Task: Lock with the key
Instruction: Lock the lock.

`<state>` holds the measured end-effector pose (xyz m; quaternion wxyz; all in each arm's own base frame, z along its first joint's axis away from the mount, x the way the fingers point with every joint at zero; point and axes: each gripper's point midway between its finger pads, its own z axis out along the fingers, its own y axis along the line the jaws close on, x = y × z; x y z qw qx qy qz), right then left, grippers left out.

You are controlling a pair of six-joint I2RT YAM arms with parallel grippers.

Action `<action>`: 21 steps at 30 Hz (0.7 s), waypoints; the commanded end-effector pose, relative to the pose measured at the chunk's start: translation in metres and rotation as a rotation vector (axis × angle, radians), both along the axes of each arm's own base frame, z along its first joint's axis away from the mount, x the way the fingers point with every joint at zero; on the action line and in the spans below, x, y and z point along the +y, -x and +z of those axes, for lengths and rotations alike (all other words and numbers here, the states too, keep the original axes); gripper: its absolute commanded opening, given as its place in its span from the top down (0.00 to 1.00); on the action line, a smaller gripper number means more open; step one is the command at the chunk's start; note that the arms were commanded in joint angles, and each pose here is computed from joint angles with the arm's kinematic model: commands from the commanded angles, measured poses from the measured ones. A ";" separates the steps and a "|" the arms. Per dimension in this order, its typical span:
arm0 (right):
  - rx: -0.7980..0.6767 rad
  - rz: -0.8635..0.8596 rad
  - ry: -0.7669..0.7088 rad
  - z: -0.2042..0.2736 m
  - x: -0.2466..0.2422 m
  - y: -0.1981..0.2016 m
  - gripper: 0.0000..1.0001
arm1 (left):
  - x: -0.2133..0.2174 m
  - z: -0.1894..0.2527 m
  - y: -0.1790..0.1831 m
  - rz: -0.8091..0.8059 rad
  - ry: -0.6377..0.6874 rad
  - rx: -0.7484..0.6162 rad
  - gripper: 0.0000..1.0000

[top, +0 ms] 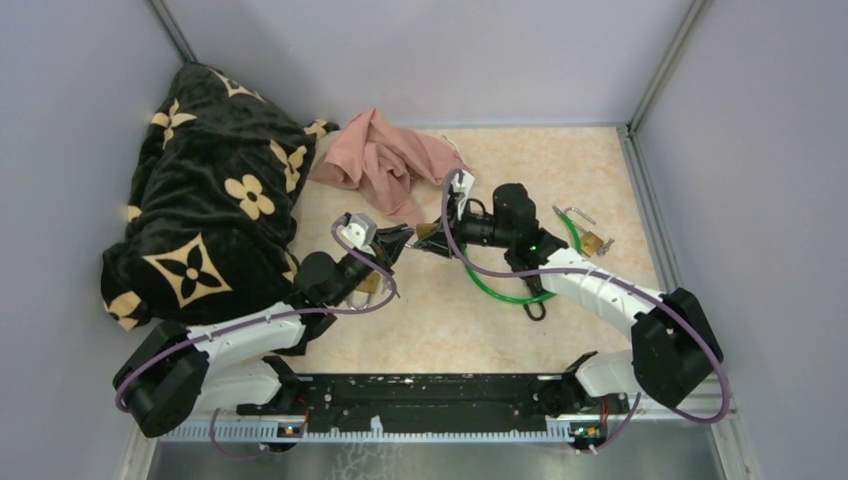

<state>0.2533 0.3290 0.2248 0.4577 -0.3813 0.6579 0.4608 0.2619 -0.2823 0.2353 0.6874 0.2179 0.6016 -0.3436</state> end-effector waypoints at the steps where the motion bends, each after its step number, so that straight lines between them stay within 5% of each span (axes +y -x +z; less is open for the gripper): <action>1: -0.194 -0.137 -0.133 0.053 0.030 -0.040 1.00 | -0.061 0.125 0.229 -1.035 0.219 -0.424 1.00; 10: -0.178 0.093 -0.030 0.032 -0.002 0.016 1.00 | -0.031 0.089 0.147 -0.792 0.026 -0.329 1.00; 13: -0.194 0.159 0.016 0.014 -0.013 0.036 0.50 | -0.017 0.060 0.111 -0.649 -0.077 -0.261 1.00; 17: -0.184 0.149 0.049 -0.005 -0.026 0.049 0.10 | 0.003 0.014 0.088 -0.548 -0.197 -0.175 1.00; 21: -0.196 0.127 0.100 -0.014 -0.040 0.057 0.02 | 0.014 -0.016 0.090 -0.551 -0.233 -0.088 1.00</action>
